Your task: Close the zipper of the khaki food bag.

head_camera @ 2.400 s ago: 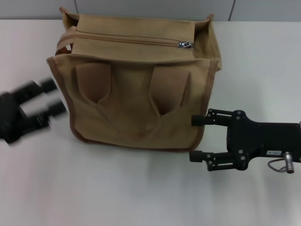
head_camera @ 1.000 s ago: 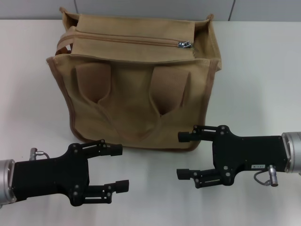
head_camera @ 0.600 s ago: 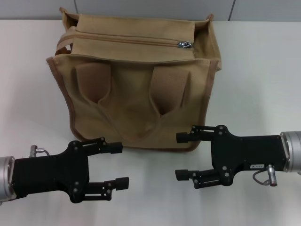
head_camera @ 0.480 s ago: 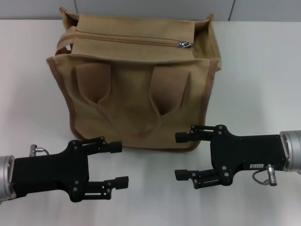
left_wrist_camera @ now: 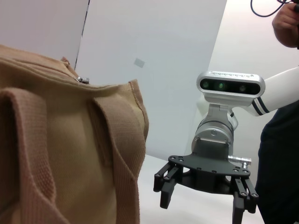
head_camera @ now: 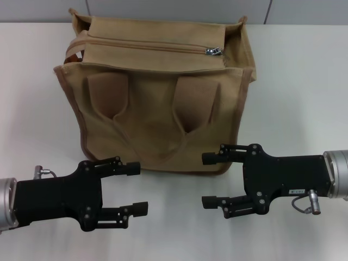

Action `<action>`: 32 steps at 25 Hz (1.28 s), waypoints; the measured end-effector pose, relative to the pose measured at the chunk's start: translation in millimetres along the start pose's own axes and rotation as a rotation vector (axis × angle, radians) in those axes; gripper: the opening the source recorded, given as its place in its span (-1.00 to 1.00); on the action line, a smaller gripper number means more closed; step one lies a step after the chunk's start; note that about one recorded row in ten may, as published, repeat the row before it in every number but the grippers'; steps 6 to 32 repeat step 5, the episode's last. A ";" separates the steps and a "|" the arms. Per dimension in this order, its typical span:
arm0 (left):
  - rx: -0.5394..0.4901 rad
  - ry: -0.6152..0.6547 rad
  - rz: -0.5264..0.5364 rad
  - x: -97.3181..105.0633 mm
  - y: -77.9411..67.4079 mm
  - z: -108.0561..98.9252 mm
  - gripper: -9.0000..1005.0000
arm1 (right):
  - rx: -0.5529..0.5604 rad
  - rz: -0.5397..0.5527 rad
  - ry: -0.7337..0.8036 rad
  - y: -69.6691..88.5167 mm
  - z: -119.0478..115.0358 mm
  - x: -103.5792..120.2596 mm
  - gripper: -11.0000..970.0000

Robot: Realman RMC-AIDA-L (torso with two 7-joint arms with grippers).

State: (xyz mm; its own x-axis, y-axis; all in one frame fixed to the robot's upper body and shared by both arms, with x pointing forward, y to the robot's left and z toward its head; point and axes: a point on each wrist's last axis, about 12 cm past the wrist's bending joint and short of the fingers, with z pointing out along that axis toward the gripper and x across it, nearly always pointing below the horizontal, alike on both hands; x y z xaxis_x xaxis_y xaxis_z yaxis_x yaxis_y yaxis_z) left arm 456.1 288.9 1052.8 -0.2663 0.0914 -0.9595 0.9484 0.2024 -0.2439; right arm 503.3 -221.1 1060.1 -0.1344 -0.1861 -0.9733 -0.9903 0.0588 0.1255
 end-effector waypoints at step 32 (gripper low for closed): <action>0.002 0.000 -0.001 0.3 -0.5 0.0 0.62 | -0.001 0.001 0.000 0.2 -0.1 0.2 0.69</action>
